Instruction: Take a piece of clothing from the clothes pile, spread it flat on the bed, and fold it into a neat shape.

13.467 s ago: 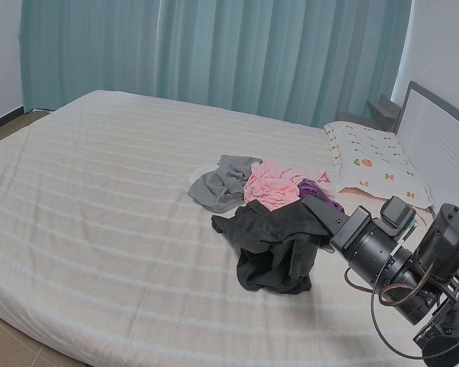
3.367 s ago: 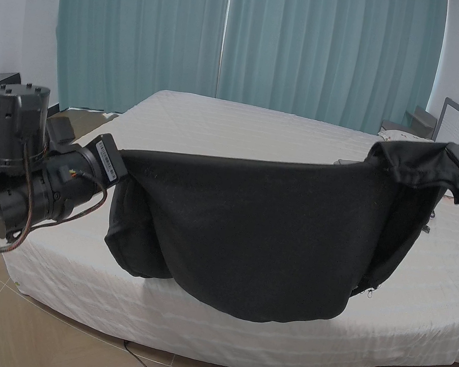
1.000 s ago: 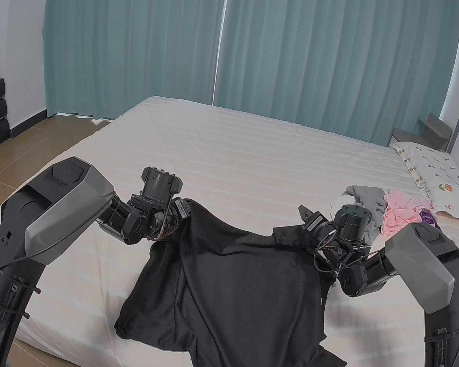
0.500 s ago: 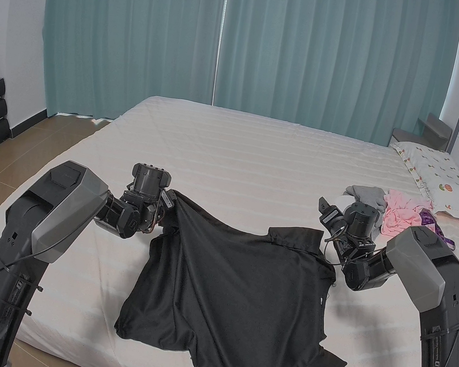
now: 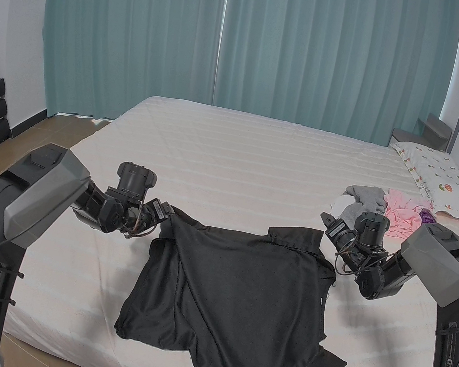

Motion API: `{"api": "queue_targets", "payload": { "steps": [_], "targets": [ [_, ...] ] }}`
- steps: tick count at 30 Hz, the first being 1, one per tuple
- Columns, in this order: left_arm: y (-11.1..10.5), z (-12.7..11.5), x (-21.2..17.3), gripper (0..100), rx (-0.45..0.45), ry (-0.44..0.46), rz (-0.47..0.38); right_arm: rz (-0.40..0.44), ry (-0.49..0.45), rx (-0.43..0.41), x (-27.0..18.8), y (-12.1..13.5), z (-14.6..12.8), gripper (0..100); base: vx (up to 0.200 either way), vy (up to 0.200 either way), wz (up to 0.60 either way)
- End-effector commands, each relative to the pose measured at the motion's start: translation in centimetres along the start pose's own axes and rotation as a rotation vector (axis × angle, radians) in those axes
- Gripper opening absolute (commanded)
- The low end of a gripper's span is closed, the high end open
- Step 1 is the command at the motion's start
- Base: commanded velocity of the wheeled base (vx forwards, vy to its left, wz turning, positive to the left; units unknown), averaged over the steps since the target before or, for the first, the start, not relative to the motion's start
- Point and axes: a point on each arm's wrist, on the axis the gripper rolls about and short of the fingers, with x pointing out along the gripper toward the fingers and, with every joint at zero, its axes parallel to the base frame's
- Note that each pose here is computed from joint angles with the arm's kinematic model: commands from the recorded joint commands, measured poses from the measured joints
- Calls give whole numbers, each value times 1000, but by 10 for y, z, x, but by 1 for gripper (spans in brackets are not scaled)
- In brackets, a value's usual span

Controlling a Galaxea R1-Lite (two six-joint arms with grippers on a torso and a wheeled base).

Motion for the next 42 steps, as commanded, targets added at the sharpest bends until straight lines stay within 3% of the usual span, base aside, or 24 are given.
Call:
{"api": "queue_targets", "payload": {
  "steps": [1,6,15,17,25,32,38,42],
  "targets": [
    [0,31,-39,100,-50,-14,-48,46,38,8,-22,15,10,100,0,0,0],
    [7,36,-54,100,-114,35,-62,75,113,5,-31,21,3,100,0,0,0],
    [23,23,-67,100,-187,108,-47,45,242,58,-26,37,-16,100,0,0,0],
    [24,17,-73,100,-264,126,-36,31,267,54,-17,41,-20,100,0,0,0],
    [25,-1,-74,100,-370,128,-62,-36,322,49,7,29,-36,100,0,0,0],
    [20,-20,-74,100,-369,125,-118,-78,343,69,25,30,-41,100,0,0,0],
    [26,-29,-72,100,-364,125,-116,-109,368,67,43,24,-56,100,0,0,0],
    [29,-29,-72,100,-367,124,-112,-121,311,64,57,22,-61,100,0,0,0]
  ]
}}
